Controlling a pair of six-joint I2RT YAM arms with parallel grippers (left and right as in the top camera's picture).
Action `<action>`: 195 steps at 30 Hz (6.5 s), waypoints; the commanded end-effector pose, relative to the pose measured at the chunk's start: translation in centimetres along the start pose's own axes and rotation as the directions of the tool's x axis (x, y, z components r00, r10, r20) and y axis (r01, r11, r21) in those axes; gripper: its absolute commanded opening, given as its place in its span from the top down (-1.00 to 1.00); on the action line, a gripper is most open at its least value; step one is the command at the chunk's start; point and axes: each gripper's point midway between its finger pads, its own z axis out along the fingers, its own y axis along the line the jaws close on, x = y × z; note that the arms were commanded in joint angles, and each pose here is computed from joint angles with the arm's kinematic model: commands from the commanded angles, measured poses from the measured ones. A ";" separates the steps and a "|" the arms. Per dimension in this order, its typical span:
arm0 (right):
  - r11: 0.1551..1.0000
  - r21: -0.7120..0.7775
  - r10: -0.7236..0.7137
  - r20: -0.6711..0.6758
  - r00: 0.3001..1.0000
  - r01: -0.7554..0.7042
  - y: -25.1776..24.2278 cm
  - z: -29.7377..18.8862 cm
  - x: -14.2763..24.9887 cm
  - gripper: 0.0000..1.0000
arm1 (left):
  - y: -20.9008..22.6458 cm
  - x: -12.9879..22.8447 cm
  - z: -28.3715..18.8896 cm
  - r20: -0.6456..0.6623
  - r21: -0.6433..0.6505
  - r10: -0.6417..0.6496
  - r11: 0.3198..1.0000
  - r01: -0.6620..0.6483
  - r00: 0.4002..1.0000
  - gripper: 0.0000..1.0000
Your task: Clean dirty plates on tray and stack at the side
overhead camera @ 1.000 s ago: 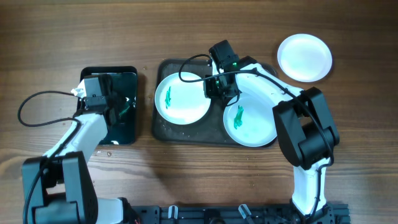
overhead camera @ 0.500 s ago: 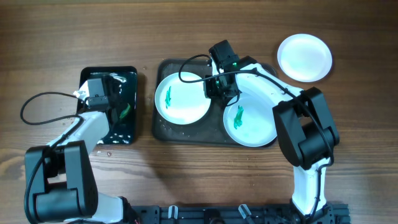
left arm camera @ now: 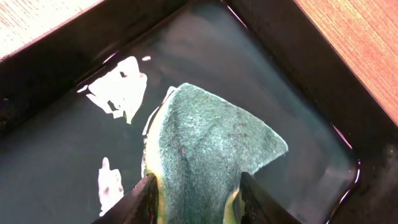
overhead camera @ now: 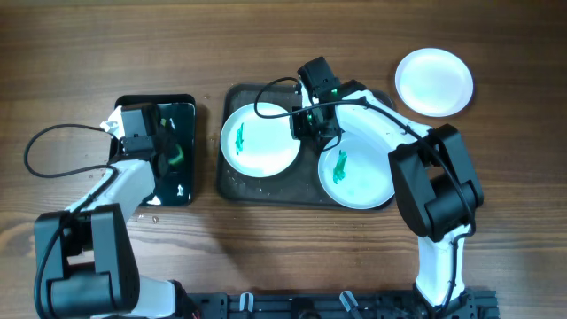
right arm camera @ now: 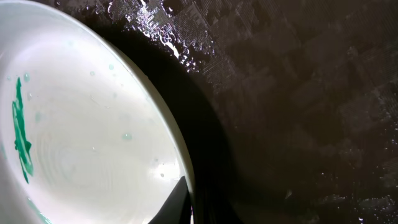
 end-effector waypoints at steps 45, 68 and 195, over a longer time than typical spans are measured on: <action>0.982 0.133 -0.142 0.043 0.989 0.135 0.6 -2.7 0.2 0.81 | -15.7 13.6 -10.9 -0.173 0.602 0.415 0.763 -0.237 0.893 0.92; 0.993 0.036 -0.106 -0.075 0.992 0.109 0.9 1.4 2.6 0.40 | -15.6 15.0 -5.9 -0.214 0.530 0.327 0.830 -0.172 0.921 0.92; 1.000 -0.002 0.002 0.581 0.814 0.000 -7.5 -20.8 -12.7 0.91 | 3.2 2.6 -1.1 -0.178 -0.062 -0.129 0.991 0.120 0.976 0.92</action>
